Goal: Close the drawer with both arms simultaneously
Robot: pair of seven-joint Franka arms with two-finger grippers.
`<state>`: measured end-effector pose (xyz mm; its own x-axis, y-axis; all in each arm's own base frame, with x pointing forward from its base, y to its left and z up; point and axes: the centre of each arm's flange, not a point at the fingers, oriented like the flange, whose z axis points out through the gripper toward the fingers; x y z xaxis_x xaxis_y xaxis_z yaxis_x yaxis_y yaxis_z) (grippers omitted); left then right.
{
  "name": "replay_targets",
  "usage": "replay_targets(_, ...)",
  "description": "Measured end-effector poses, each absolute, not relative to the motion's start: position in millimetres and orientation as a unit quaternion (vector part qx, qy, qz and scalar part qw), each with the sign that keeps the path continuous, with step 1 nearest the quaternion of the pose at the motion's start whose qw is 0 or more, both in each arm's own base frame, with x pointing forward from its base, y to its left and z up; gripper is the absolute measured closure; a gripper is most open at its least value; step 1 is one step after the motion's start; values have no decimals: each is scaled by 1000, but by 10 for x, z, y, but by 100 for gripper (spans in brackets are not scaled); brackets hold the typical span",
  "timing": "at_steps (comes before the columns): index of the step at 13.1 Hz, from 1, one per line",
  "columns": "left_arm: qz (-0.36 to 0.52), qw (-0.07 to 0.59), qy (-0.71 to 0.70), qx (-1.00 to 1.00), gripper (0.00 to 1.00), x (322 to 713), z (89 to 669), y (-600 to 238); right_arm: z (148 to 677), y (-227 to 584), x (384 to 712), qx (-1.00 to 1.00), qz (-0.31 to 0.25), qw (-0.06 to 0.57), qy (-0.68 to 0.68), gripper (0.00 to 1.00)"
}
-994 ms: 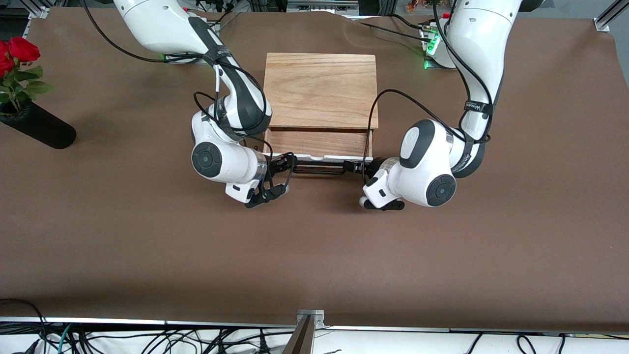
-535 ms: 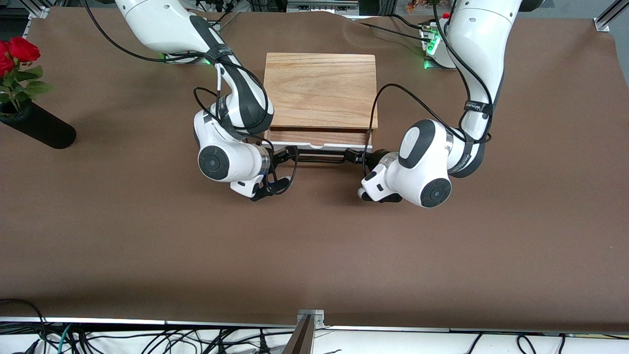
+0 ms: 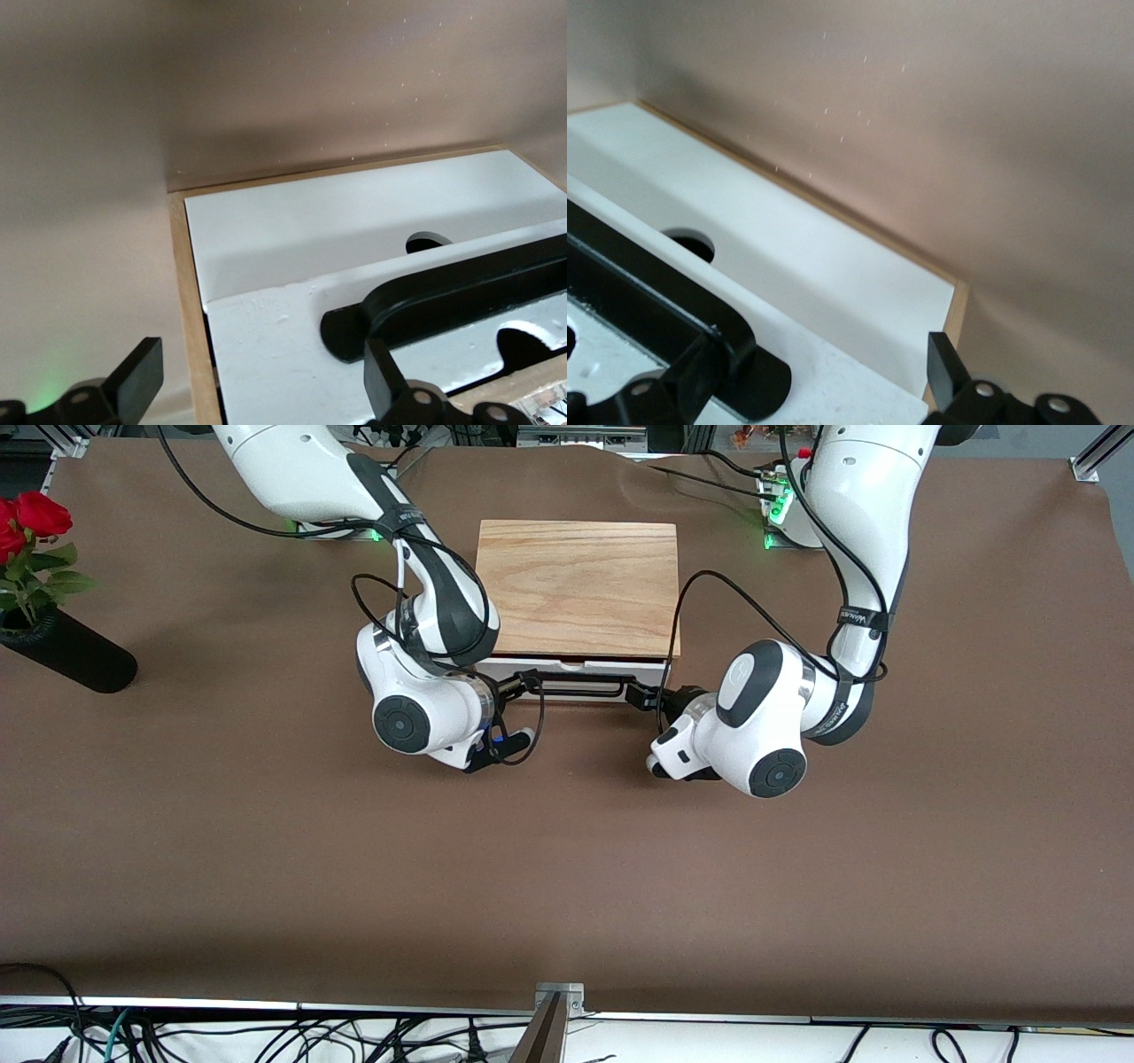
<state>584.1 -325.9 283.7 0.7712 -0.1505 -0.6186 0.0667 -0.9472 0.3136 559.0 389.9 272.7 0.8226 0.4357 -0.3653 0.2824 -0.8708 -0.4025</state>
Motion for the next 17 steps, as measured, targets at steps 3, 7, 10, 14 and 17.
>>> replay_targets(3,-345,157,-22,925,0,5793,2825,-3299,2709,3905,5543,-935,245,168,-192,0)
replay_targets(7,-357,155,-23,921,0,5683,2799,-3311,2676,3868,5562,-932,255,178,-184,0)
replay_targets(10,-347,159,-13,924,0,5760,2873,-3194,2714,3838,5602,-931,251,182,-192,0)
replay_targets(14,-270,197,36,942,0,6253,3638,-2270,3063,3437,6044,-939,207,193,-195,0)
replay_targets(17,-180,150,-22,972,0,6271,4498,-1721,3496,3201,6366,-950,151,187,-198,0)
